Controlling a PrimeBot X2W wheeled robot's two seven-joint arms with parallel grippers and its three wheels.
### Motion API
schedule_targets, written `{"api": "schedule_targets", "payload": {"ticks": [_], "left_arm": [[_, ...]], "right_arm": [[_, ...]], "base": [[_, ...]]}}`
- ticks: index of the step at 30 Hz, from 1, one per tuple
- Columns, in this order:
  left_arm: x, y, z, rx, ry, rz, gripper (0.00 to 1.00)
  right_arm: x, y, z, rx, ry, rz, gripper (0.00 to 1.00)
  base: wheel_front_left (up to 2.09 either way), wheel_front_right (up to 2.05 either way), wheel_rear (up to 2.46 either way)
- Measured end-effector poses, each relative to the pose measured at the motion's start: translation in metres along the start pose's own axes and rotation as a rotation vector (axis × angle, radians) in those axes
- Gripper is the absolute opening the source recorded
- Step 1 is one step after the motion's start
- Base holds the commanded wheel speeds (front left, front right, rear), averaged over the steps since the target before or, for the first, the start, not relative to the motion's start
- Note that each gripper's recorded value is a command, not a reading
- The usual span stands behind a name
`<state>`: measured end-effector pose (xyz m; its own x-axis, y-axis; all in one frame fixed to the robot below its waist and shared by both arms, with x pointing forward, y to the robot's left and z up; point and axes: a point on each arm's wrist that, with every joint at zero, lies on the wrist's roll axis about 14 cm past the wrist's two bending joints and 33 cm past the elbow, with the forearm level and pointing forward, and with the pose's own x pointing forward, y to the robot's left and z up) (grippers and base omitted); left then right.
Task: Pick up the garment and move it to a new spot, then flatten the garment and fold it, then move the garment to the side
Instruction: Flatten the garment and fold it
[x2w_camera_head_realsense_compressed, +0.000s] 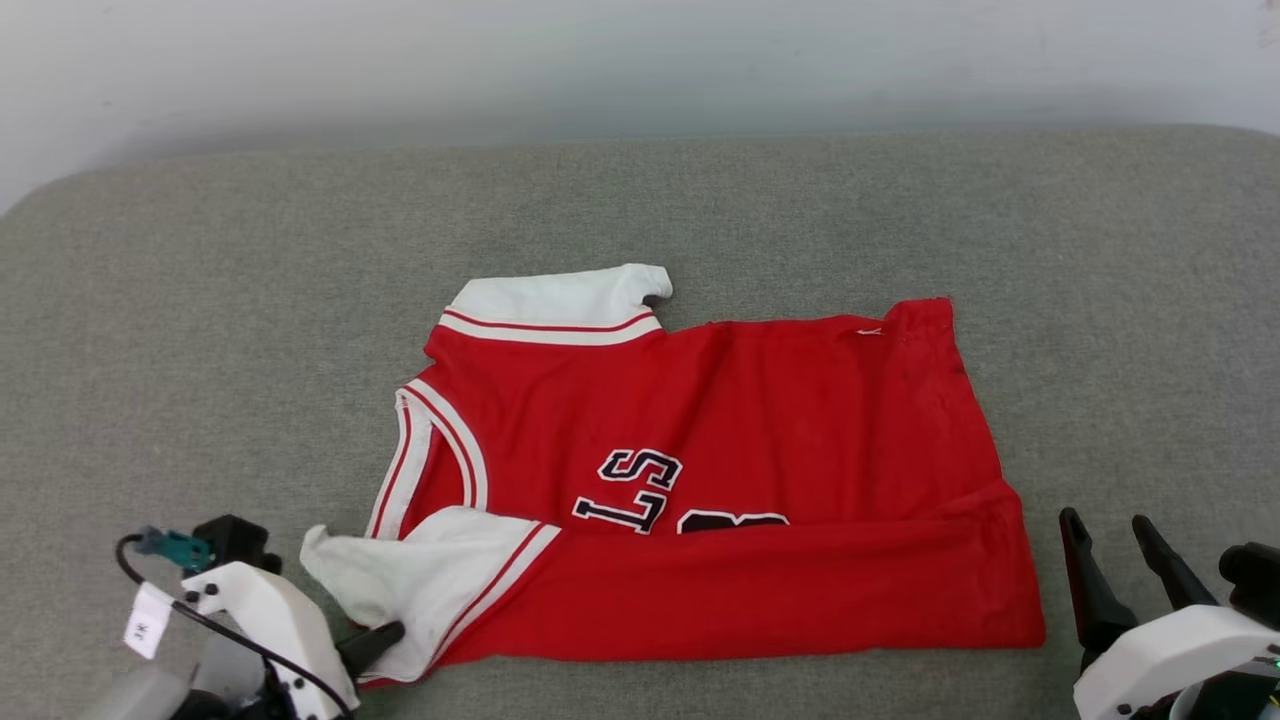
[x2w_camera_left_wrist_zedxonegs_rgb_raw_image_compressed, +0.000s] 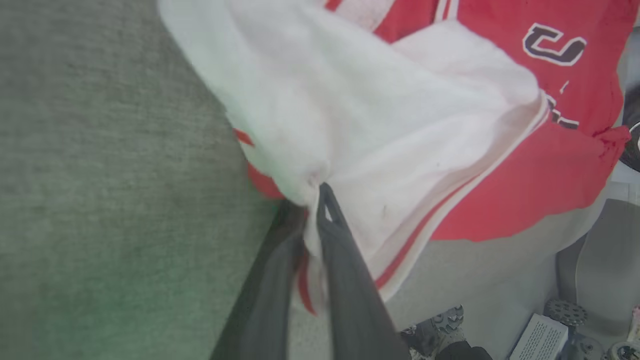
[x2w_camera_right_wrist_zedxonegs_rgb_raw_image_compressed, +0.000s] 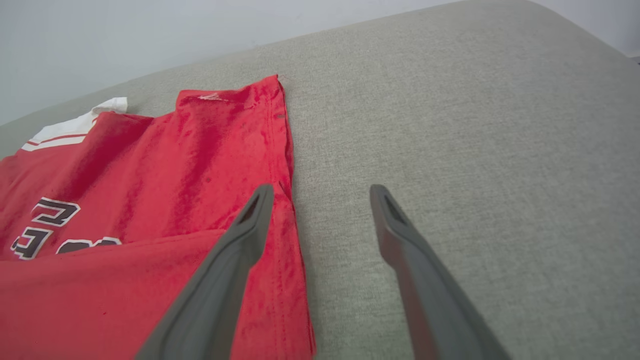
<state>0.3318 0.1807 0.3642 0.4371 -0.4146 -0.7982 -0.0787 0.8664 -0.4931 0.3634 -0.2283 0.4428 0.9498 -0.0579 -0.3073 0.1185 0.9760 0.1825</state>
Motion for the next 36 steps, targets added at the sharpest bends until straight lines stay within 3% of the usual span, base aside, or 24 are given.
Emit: {"api": "schedule_targets", "payload": {"ticks": [6, 8, 9, 12, 19, 22, 23, 24, 25, 36], "left_arm": [[-0.003, -0.005, 0.003, 0.021, -0.076, -0.03, 0.0], [-0.008, -0.007, 0.01, 0.035, -0.12, -0.031, 0.0], [-0.021, -0.005, 0.022, 0.068, -0.189, -0.014, 0.0], [-0.034, -0.008, 0.034, 0.095, -0.246, -0.005, 0.0], [-0.043, -0.012, 0.04, 0.125, -0.273, 0.002, 0.0], [-0.038, -0.014, 0.036, 0.121, -0.255, -0.004, 0.0], [-0.037, -0.013, 0.034, 0.118, -0.251, -0.003, 0.0], [-0.036, -0.013, 0.034, 0.118, -0.249, -0.002, 0.0], [-0.035, -0.012, 0.033, 0.114, -0.248, -0.001, 0.0], [-0.049, -0.015, 0.028, 0.095, -0.309, -0.015, 0.0]], "right_arm": [[-0.001, -0.001, -0.011, 0.001, 0.13, 0.0, 1.0], [-0.005, -0.001, -0.023, -0.009, 0.233, 0.0, 1.0], [-0.011, -0.001, -0.037, -0.04, 0.377, 0.006, 1.0], [-0.016, 0.004, -0.049, -0.067, 0.495, 0.026, 1.0], [-0.005, 0.027, -0.061, -0.105, 0.583, 0.094, 1.0], [0.0, 0.034, -0.085, -0.1, 0.682, 0.115, 1.0], [-0.001, 0.035, -0.091, -0.097, 0.711, 0.121, 0.81], [-0.002, 0.035, -0.096, -0.094, 0.739, 0.124, 0.26], [-0.002, 0.036, -0.098, -0.087, 0.753, 0.129, 0.0], [-0.003, 0.043, -0.068, -0.098, 0.662, 0.168, 0.0]], "base": [[0.0, 0.0, 0.0], [0.0, 0.0, 0.0], [0.0, 0.0, 0.0], [0.0, 0.0, 0.0], [0.0, 0.0, 0.0], [0.0, 0.0, 0.0], [0.0, 0.0, 0.0], [0.0, 0.0, 0.0], [0.0, 0.0, 0.0], [0.0, 0.0, 0.0]]}}
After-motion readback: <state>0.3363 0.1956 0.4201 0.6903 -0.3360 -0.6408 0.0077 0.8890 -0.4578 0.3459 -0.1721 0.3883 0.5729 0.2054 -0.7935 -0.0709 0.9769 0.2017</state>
